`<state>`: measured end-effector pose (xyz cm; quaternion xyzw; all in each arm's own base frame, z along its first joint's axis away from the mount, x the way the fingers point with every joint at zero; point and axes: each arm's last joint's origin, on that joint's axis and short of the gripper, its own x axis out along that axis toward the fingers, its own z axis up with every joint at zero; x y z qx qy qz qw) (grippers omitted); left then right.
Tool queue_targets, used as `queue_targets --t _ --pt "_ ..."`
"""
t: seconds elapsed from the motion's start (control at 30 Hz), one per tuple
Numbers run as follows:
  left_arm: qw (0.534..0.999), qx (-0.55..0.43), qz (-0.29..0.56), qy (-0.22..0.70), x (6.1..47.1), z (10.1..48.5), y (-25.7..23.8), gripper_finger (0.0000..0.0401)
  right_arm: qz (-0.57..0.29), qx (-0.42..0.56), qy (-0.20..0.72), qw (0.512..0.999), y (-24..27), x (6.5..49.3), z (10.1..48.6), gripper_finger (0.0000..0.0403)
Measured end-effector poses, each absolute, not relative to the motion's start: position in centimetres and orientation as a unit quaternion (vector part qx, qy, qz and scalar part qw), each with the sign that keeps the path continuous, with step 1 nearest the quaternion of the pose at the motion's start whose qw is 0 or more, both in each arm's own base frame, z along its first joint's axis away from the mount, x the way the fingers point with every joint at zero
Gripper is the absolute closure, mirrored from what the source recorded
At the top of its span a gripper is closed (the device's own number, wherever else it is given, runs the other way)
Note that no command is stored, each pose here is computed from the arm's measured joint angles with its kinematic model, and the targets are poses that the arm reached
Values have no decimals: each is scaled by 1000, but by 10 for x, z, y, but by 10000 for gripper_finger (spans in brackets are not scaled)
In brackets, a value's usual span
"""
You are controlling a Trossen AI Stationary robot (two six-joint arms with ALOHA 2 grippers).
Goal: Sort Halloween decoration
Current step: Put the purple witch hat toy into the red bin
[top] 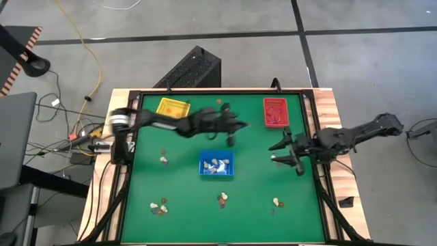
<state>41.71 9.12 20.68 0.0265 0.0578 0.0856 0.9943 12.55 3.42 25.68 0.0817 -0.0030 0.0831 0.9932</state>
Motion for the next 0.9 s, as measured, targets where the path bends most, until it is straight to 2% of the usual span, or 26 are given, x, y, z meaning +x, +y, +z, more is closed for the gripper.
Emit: queue_targets --t 0.3,0.6,0.73,0.9 --pt "990 -7 97 103 520 182 157 401 131 86 -39 987 41 112 265 182" --pt "986 -32 114 115 560 167 182 394 149 84 -26 985 46 110 263 182" --pt "988 7 107 113 562 170 178 358 148 82 -21 985 46 110 262 182" --pt "986 12 111 122 562 171 176 290 143 78 -19 986 45 111 261 182"
